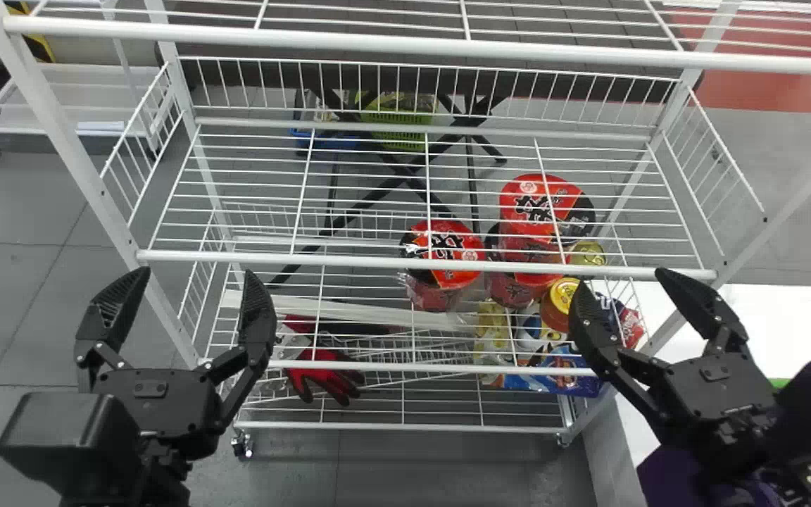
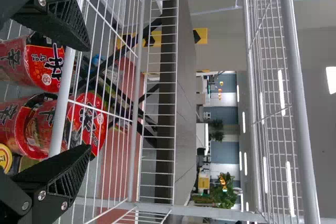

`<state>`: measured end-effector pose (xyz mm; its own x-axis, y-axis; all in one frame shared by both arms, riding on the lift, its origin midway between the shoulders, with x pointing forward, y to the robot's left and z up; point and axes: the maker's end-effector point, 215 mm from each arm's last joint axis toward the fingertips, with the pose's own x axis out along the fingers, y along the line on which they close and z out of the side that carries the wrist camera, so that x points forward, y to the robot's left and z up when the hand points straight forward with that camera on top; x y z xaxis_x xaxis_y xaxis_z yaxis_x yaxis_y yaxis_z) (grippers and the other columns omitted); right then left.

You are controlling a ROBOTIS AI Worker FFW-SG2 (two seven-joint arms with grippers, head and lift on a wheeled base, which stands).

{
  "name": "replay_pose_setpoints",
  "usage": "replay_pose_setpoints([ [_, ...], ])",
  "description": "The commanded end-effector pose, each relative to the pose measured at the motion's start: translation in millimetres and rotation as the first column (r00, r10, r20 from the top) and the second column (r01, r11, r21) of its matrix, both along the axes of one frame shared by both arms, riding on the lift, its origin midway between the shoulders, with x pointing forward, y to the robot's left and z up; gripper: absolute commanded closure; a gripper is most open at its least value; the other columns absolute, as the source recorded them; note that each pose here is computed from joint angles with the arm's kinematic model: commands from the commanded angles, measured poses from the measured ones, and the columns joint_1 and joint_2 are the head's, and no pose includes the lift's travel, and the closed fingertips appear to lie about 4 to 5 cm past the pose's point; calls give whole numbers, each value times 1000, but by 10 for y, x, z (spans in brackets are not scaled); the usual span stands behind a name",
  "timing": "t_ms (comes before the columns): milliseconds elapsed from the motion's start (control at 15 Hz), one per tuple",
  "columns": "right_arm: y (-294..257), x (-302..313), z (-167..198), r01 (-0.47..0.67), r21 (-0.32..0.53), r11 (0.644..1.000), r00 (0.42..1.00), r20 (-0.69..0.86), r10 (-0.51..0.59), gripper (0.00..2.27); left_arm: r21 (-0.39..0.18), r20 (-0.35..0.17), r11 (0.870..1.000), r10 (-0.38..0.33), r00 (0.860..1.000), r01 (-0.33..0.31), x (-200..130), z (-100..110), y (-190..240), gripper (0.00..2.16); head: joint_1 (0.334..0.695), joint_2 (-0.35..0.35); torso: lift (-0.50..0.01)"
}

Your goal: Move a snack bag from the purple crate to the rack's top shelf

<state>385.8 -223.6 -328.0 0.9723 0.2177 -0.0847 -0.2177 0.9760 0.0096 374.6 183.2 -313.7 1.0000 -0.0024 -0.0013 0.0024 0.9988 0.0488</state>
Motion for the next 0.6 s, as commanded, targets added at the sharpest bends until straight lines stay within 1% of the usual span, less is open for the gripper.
replay_pose_setpoints([
  [0, -2, -1, -5, 1, 0, 1000, 1000, 0, -1, 181, -2, 0, 1000, -2, 1000, 2, -1, 3, -12, 137, 695, -61, -379],
  [533, -8, 5, 1, 2, -1, 1000, 1000, 0, -2, 181, -1, -1, 1000, -1, 1000, 1, -2, -6, -10, 137, 695, -65, -411],
])
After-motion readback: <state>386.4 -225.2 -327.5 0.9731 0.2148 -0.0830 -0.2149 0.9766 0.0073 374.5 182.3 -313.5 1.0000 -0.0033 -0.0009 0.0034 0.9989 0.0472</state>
